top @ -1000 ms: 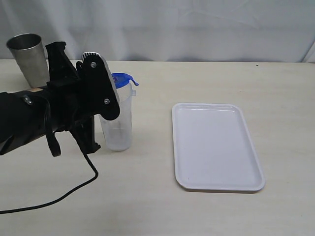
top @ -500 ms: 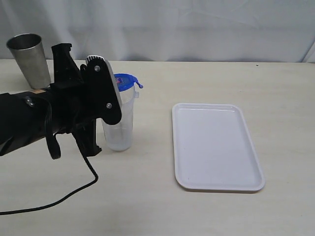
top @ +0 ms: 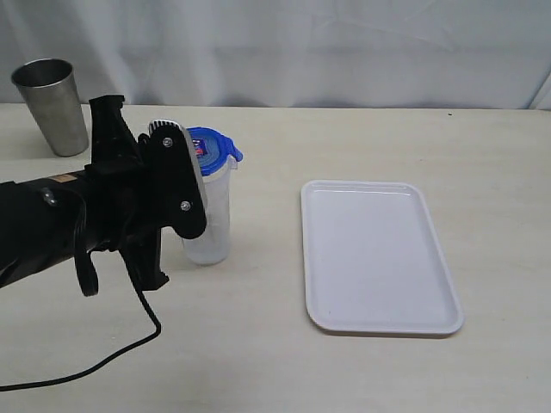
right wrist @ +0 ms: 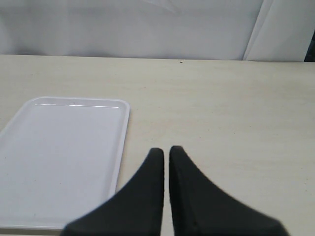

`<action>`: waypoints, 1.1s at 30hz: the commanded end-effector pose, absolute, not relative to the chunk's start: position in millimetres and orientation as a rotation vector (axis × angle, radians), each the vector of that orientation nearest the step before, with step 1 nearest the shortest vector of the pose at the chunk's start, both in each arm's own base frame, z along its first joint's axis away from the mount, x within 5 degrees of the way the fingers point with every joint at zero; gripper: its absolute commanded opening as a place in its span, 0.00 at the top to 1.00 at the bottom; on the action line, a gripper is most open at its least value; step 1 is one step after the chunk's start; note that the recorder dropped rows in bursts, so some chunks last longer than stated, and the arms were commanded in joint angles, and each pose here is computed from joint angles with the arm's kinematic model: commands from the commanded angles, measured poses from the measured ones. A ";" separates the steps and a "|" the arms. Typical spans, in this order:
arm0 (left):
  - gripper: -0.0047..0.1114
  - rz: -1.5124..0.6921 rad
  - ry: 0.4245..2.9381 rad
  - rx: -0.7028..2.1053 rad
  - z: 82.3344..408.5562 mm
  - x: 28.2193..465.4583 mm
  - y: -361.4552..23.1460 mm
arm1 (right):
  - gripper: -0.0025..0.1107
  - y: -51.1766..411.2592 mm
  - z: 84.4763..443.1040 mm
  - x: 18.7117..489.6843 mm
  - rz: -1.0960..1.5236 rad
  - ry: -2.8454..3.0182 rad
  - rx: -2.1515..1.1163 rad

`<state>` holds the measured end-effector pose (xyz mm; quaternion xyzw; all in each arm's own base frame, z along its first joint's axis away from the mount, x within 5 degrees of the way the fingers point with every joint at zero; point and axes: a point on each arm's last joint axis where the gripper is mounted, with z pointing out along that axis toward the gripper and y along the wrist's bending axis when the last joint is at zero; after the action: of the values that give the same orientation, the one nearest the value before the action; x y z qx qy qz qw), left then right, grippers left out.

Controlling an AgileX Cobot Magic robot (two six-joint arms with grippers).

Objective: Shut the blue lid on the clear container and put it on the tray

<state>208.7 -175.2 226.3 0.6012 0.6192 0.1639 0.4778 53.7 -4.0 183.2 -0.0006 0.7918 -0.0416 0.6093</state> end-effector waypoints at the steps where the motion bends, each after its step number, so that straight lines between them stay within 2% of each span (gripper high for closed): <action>1: 0.96 0.402 1.489 1.502 226.0 206.9 -175.6 | 0.94 -3.9 182.4 53.4 -0.095 1.826 -0.002; 33: 0.96 0.431 1.496 1.480 226.9 208.4 -173.5 | 0.94 -3.9 182.4 53.4 -0.095 1.826 -0.002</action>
<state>208.8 -175.0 226.4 0.6006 0.6193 0.1649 0.4780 53.7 -4.0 183.2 -0.0006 0.7918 -0.0416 0.6093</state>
